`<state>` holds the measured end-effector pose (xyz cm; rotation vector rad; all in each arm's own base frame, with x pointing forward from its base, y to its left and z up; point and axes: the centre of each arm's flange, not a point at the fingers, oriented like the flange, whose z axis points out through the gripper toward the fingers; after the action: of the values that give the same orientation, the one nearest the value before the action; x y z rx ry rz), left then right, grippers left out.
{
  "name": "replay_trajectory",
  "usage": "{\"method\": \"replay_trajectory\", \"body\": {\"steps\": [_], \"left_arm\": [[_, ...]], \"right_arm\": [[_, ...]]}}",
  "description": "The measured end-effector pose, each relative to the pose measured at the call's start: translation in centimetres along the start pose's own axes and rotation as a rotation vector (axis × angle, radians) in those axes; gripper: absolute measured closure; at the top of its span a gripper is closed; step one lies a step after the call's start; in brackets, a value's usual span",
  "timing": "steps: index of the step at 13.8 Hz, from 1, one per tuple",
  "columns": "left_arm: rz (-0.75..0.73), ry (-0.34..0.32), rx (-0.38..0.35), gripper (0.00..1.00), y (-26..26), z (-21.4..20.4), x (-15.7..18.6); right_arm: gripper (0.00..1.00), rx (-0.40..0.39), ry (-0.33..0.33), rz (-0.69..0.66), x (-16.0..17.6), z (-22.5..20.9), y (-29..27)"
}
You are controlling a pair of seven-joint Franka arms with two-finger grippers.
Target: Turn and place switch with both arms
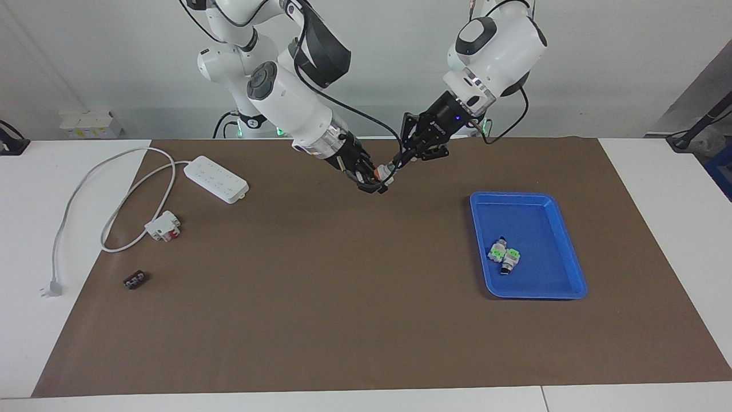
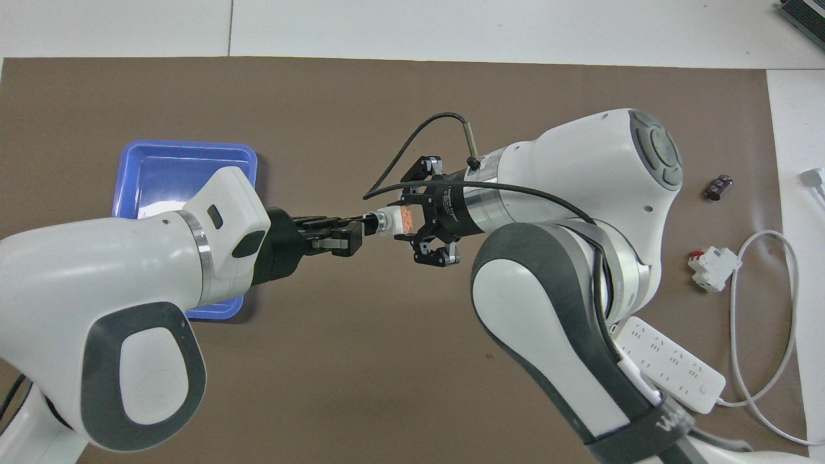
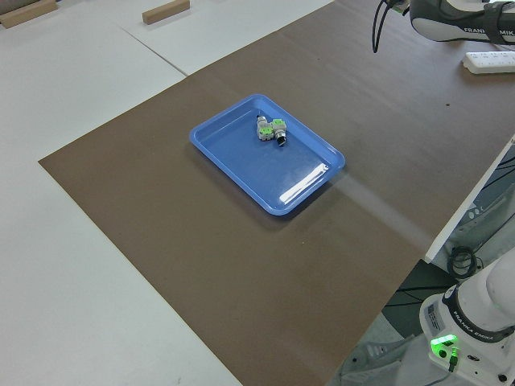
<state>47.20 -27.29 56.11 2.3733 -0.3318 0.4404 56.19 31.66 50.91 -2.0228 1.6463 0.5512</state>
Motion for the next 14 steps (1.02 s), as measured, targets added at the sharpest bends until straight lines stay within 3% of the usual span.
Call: {"method": "replay_trajectory", "body": {"steps": [3,7,14], "left_arm": [[0.228,-0.025,0.031,0.90,0.4,0.1,-0.1],[0.486,-0.112,0.087,0.90,0.9,0.0,-0.4],[0.546,-0.141,0.090,0.90,0.9,0.0,-0.5]], "right_arm": [[0.58,-0.008,0.002,-0.001,0.0,0.4,0.2],[0.58,-0.032,0.004,-0.007,-0.4,1.5,0.8],[0.58,-0.040,0.004,-0.008,-0.5,1.8,1.0]]}}
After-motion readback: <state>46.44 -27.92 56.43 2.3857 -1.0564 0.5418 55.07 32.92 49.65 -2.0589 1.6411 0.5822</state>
